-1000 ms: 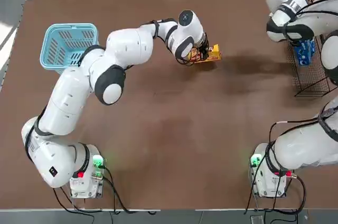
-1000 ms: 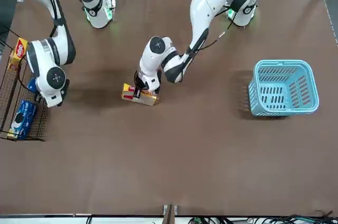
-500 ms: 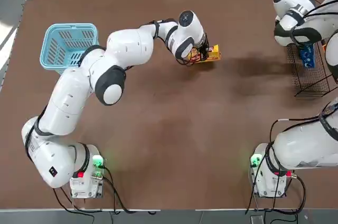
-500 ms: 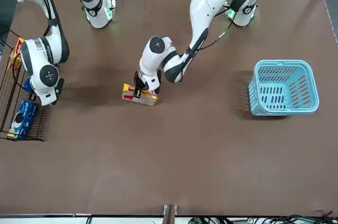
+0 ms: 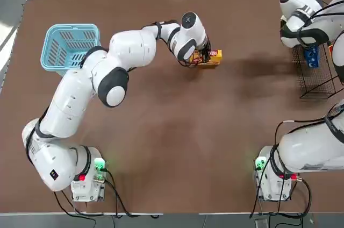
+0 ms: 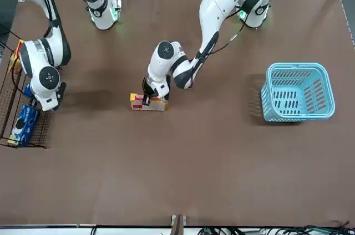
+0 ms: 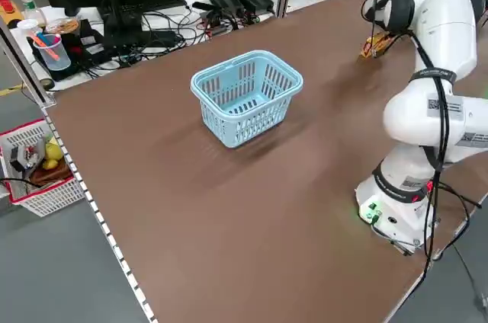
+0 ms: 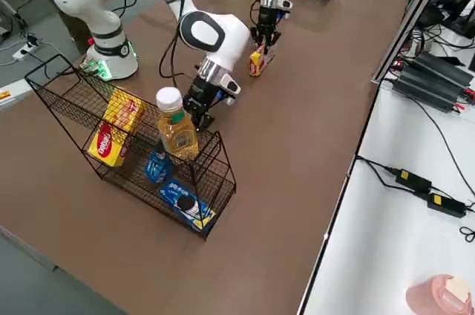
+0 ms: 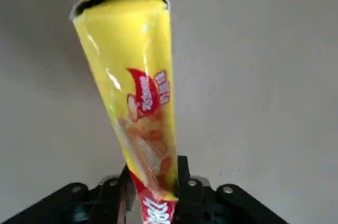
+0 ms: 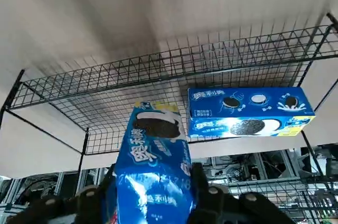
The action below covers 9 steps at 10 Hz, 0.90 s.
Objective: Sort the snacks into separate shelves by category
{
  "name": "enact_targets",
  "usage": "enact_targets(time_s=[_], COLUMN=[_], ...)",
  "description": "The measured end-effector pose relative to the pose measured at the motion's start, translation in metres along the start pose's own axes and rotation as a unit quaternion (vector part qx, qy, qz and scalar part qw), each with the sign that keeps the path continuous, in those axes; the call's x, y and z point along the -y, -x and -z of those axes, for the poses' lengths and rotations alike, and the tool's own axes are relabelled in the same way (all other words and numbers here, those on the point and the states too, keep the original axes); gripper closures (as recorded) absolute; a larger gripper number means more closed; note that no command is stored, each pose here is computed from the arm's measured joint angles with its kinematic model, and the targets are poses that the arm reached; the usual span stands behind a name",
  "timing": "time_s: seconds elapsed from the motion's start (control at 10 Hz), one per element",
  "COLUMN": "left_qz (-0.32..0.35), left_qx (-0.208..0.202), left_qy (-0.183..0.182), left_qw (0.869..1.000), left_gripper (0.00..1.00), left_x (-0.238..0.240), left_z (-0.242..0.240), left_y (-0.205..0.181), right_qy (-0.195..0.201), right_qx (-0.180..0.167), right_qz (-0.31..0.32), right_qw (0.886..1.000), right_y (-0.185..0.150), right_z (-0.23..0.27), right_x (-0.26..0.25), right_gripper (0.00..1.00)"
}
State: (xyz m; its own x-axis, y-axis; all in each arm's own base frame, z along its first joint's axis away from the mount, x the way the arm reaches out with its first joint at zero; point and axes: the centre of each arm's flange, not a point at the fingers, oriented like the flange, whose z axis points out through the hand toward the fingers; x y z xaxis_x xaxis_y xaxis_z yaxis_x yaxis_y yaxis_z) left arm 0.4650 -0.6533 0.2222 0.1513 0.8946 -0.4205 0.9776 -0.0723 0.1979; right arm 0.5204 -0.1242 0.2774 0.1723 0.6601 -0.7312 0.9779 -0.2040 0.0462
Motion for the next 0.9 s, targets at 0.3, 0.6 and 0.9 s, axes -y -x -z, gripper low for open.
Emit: enact_targets(time_s=[0.3,0.6,0.9], left_qz=[0.001,0.002,0.003], left_qx=[0.0,0.002,0.002], left_qy=[0.001,0.004,0.018], left_qw=[1.0,1.0,1.0], left_gripper=[0.55,0.4,0.0], left_x=[-0.001,-0.003,-0.024], left_z=[0.0,0.003,0.036], left_y=[0.0,0.002,0.013], right_qy=[0.005,0.006,0.004], right_qx=[-0.007,-0.008,-0.017], right_qz=[-0.002,-0.002,-0.021], right_qw=[1.0,1.0,1.0], right_y=[0.001,0.001,0.002], right_z=[-0.001,-0.001,0.001], right_x=[-0.002,-0.002,-0.004], right_gripper=[0.0,0.0,0.0])
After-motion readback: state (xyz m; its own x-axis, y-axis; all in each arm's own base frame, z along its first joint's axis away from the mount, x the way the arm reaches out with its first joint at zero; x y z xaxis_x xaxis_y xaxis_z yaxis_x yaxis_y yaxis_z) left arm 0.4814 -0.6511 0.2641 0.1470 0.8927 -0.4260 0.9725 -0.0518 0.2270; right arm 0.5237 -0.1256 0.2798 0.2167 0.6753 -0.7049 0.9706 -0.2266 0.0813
